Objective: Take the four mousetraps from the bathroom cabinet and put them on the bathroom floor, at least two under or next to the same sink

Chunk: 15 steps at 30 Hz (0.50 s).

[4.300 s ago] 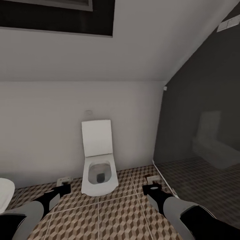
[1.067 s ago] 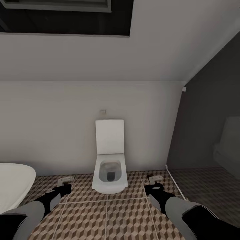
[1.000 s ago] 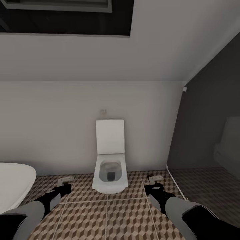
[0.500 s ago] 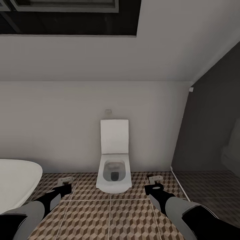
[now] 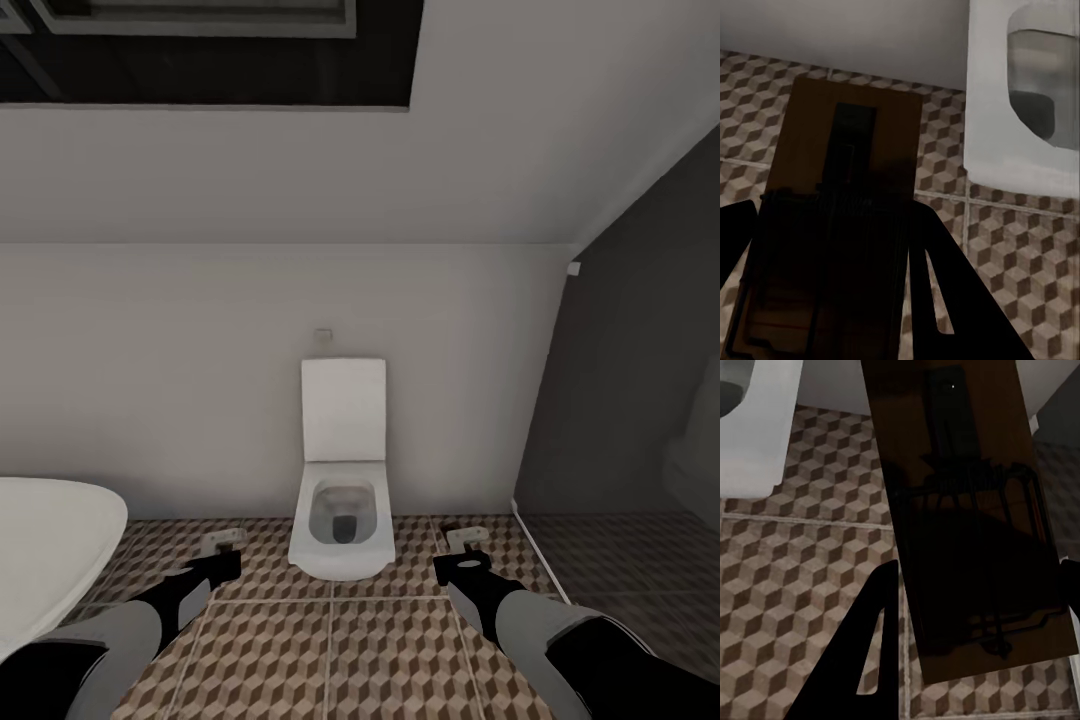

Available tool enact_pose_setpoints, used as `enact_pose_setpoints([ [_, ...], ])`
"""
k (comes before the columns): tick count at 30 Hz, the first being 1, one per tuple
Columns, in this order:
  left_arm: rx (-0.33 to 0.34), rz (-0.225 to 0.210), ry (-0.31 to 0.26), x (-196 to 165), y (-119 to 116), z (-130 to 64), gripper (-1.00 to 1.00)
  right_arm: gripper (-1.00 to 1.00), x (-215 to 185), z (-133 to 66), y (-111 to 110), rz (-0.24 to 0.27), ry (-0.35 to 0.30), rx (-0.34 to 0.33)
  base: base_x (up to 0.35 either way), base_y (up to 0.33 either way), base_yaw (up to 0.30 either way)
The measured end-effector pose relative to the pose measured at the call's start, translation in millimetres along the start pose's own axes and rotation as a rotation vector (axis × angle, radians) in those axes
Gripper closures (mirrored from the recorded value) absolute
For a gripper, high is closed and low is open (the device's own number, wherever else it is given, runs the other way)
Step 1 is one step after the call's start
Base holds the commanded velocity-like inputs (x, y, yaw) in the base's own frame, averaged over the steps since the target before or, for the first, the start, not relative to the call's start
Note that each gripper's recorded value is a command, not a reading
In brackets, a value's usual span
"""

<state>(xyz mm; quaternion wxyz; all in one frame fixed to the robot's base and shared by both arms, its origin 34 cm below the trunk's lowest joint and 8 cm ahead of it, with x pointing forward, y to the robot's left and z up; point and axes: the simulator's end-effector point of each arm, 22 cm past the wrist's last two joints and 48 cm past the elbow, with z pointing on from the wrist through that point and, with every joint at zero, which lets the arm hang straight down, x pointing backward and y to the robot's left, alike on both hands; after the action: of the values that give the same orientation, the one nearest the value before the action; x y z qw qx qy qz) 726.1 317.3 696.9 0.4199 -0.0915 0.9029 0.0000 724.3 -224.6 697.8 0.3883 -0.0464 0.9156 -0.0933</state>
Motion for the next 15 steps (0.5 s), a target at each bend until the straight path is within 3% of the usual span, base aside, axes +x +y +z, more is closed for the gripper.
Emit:
enact_pose_setpoints([
  [15, -0.014, -0.011, 0.009, 9.5, -0.5, 5.2, 1.0, 1.0, 6.5, 5.5, 1.8, 0.001, 0.002, 0.0, 0.0, 0.0, 0.0],
])
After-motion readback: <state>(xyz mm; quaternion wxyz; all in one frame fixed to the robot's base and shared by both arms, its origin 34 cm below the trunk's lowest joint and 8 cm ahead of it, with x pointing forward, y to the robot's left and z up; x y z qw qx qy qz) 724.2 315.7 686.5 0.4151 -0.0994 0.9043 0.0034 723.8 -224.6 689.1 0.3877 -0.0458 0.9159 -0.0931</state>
